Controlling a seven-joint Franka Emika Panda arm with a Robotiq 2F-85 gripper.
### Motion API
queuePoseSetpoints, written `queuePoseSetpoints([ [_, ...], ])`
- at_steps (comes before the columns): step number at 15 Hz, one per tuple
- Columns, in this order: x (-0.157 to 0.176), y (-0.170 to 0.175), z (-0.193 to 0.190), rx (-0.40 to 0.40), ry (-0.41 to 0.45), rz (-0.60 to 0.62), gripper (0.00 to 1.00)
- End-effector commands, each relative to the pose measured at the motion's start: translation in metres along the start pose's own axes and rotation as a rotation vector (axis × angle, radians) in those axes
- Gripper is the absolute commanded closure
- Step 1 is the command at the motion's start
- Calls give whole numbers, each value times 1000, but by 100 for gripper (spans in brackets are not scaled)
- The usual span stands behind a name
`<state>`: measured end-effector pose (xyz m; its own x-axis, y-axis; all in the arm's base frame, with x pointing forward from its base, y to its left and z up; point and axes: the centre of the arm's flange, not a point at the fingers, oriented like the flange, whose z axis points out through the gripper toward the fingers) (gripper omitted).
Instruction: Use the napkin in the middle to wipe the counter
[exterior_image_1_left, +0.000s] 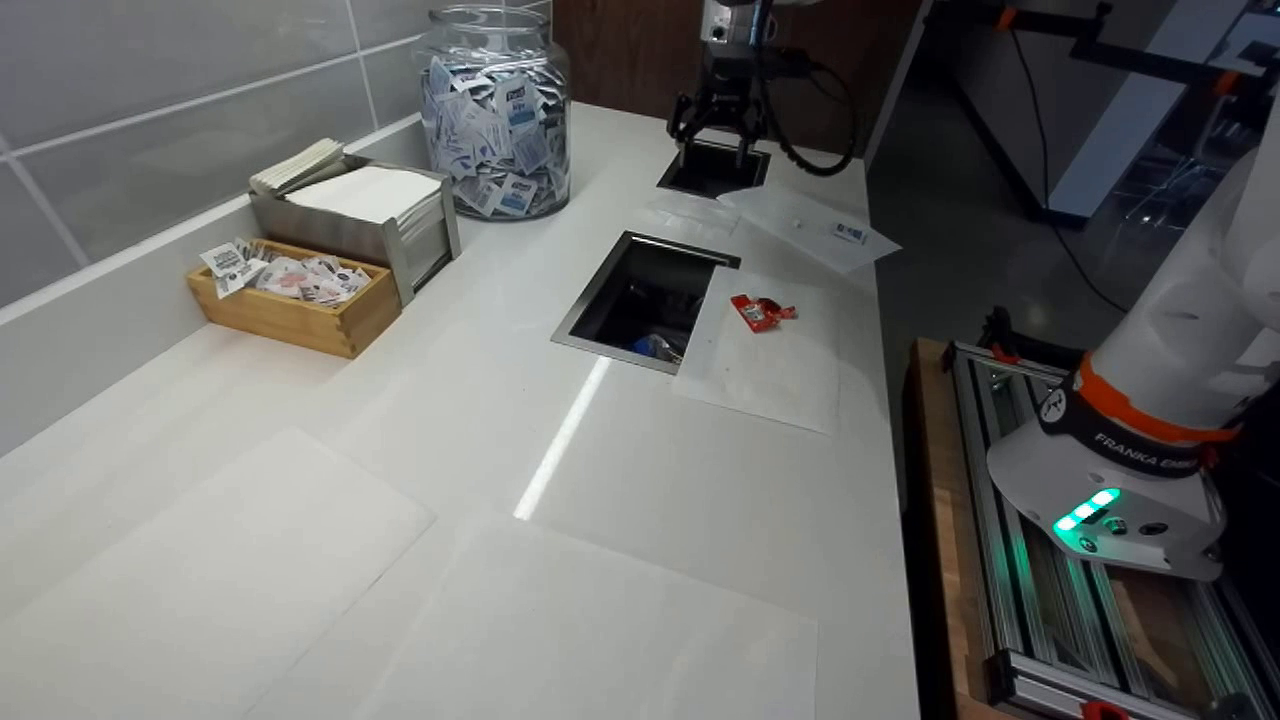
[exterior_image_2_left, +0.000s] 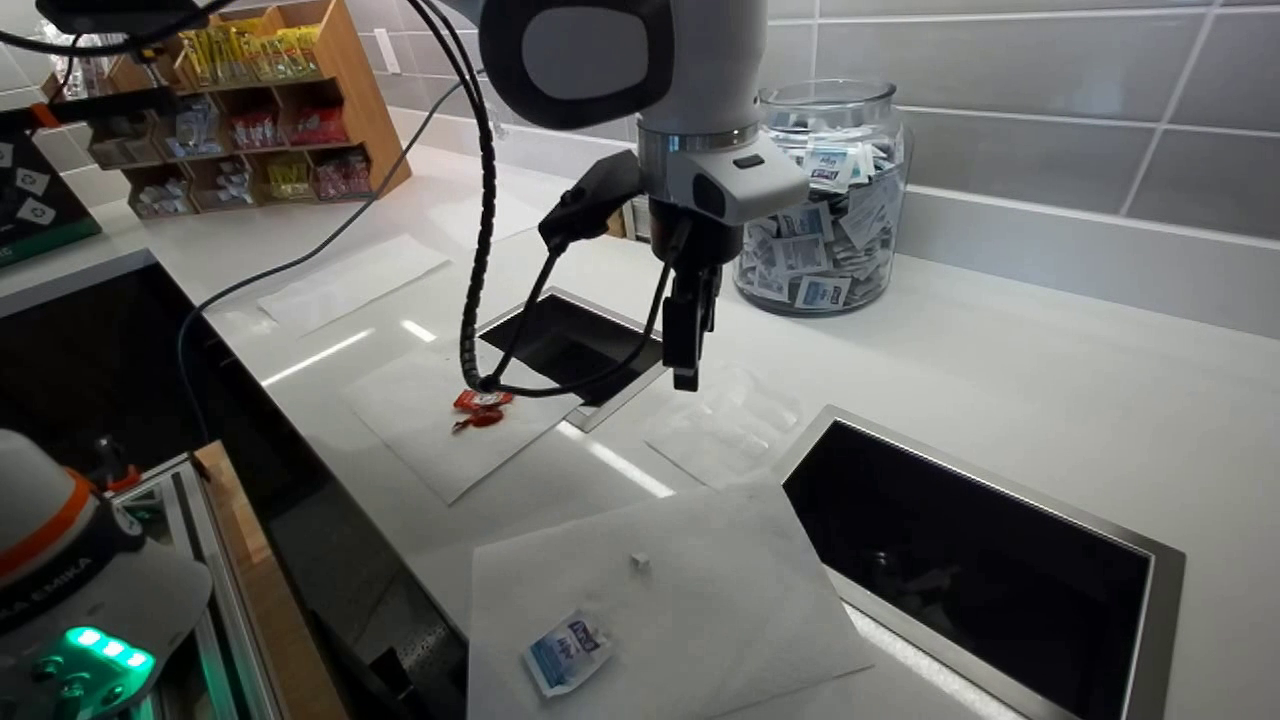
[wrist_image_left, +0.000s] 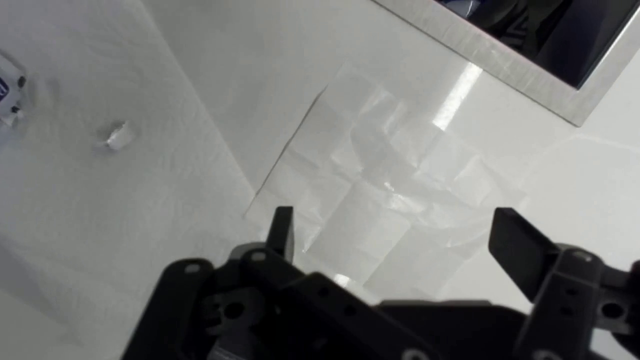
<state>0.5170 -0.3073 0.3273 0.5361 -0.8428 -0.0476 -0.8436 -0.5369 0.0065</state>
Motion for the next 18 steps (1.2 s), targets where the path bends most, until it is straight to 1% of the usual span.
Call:
queuePoseSetpoints([
  [1, 2, -2, 6, -4, -6, -1, 0],
  [5, 6, -4, 7, -5, -4, -3, 0],
  [8, 14, -12, 33, 24, -11, -15, 0],
  [12, 17, -20, 58, 48, 17, -34, 0],
  [13, 19, -21, 63, 51, 30, -36, 25],
  [14, 20, -22, 67, 51, 42, -39, 26],
  [17, 22, -25, 78, 49, 51, -45, 51],
  [18, 21, -25, 80, 46, 50, -46, 58],
])
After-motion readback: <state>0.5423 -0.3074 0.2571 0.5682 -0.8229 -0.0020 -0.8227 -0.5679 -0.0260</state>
